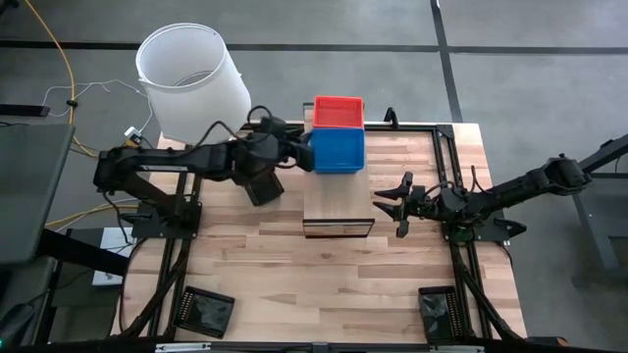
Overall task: Stack baskets on shelf by color
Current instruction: Stack the blue bin on top of the blue bin on the shelf
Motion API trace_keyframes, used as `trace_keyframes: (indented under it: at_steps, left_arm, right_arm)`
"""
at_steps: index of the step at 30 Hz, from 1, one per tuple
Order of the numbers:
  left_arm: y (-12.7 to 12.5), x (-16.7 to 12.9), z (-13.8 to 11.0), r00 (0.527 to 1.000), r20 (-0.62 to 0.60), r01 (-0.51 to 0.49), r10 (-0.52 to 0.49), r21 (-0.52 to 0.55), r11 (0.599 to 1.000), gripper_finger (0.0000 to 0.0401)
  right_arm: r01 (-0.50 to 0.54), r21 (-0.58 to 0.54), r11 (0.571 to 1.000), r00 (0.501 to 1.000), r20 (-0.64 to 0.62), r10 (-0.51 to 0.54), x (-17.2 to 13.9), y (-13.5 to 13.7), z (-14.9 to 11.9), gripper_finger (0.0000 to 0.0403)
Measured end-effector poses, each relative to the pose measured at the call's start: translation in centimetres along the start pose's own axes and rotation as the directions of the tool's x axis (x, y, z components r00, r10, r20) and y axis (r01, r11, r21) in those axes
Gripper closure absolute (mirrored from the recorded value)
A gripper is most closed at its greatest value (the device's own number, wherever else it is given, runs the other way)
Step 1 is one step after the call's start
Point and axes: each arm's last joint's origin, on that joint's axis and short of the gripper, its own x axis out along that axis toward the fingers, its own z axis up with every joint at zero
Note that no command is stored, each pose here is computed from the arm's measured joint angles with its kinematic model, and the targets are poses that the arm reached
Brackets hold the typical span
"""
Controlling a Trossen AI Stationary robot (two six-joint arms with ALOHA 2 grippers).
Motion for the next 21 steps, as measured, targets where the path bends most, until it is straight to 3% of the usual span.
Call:
trace_keyframes:
  at_steps: [4,8,13,16,21]
  left_arm:
    - [-0.5,-1.5,1.0,0.997,0.04,0.062,-0.066,0.107,0.992,0.0283]
    - [-1.4,-0.9,0.5,0.991,0.082,0.095,-0.106,0.133,0.987,0.0305]
    - [-2.2,3.3,-2.7,0.992,0.082,0.084,-0.1,0.177,0.981,0.0388]
    - [-2.7,5.7,-4.1,0.988,0.112,0.09,-0.107,0.152,0.984,0.0389]
    - [-2.7,9.2,-6.6,0.986,0.157,0.03,-0.062,0.199,0.98,0.0398]
  right_arm:
    - [-0.001,0.007,1.0,1.0,0.018,0.001,0.0,0.0,0.2,0.0277]
    - [-0.003,0.022,1.0,0.998,0.057,0.002,0.0,0.0,0.6,0.0277]
    - [-0.004,0.024,1.0,0.998,0.063,0.002,0.0,0.0,0.6,0.0277]
    - [-0.004,0.022,1.0,0.998,0.058,0.002,0.0,0.0,0.6,0.0277]
    - [-0.003,0.021,1.0,0.998,0.057,0.002,0.0,0.0,0.6,0.0277]
